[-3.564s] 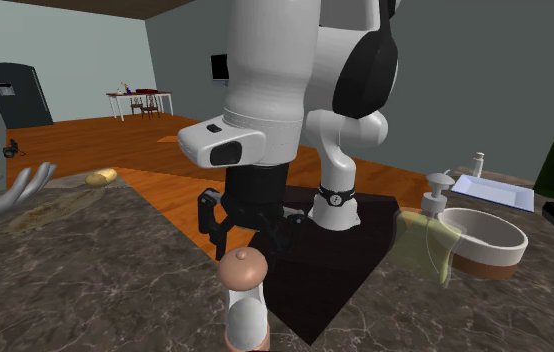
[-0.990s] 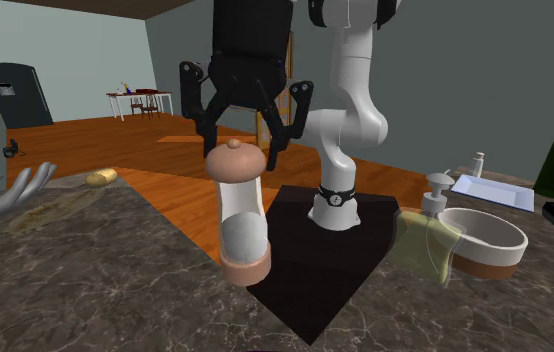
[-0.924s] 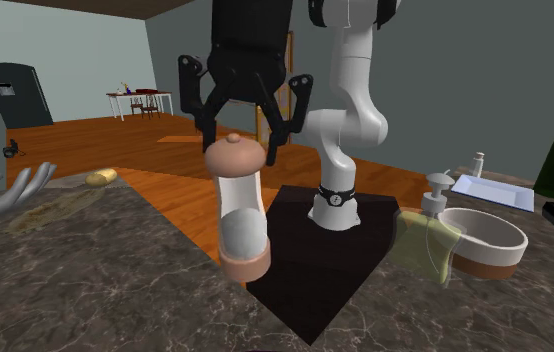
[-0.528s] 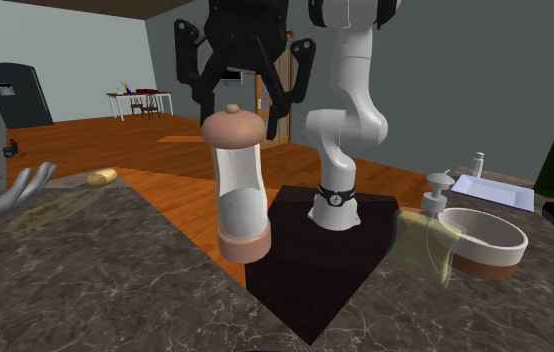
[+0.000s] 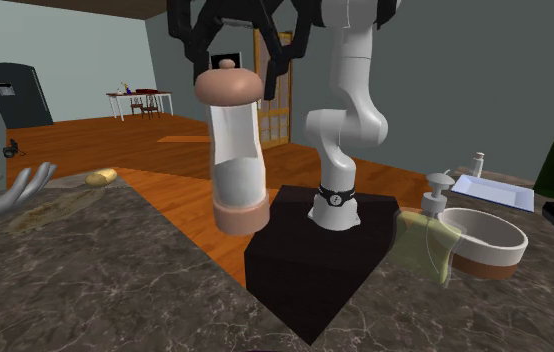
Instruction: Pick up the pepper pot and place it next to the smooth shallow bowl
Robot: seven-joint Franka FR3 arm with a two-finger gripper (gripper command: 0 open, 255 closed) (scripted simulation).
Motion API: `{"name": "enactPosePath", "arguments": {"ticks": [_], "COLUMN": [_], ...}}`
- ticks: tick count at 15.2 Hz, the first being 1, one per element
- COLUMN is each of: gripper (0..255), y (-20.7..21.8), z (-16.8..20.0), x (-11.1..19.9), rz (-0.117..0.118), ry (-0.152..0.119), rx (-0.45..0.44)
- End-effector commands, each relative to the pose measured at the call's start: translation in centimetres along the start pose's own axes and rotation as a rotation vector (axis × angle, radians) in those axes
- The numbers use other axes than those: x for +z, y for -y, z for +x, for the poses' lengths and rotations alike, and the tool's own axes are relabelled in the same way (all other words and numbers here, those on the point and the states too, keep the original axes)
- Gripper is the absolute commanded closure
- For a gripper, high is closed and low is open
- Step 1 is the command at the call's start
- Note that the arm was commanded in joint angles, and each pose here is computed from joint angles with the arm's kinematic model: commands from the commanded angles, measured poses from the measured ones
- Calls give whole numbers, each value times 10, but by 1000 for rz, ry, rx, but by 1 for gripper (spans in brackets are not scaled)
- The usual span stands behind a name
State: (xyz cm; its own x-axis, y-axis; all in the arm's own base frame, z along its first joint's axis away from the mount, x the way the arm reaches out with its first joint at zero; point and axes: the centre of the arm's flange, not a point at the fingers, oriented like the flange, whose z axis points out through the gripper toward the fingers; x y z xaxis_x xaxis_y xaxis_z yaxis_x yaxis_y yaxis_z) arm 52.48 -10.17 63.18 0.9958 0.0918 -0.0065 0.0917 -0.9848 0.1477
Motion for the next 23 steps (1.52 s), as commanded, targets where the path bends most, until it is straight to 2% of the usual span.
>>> {"name": "enactPosePath", "arguments": {"ticks": [1, 4, 23], "gripper": [255, 255, 255], "y": [-1, -3, 220], "z": [-1, -1, -112], "x": [-11, -24, -57], "rz": [0, 0, 0], "ry": [0, 0, 0], "rx": [0, 0, 0]}}
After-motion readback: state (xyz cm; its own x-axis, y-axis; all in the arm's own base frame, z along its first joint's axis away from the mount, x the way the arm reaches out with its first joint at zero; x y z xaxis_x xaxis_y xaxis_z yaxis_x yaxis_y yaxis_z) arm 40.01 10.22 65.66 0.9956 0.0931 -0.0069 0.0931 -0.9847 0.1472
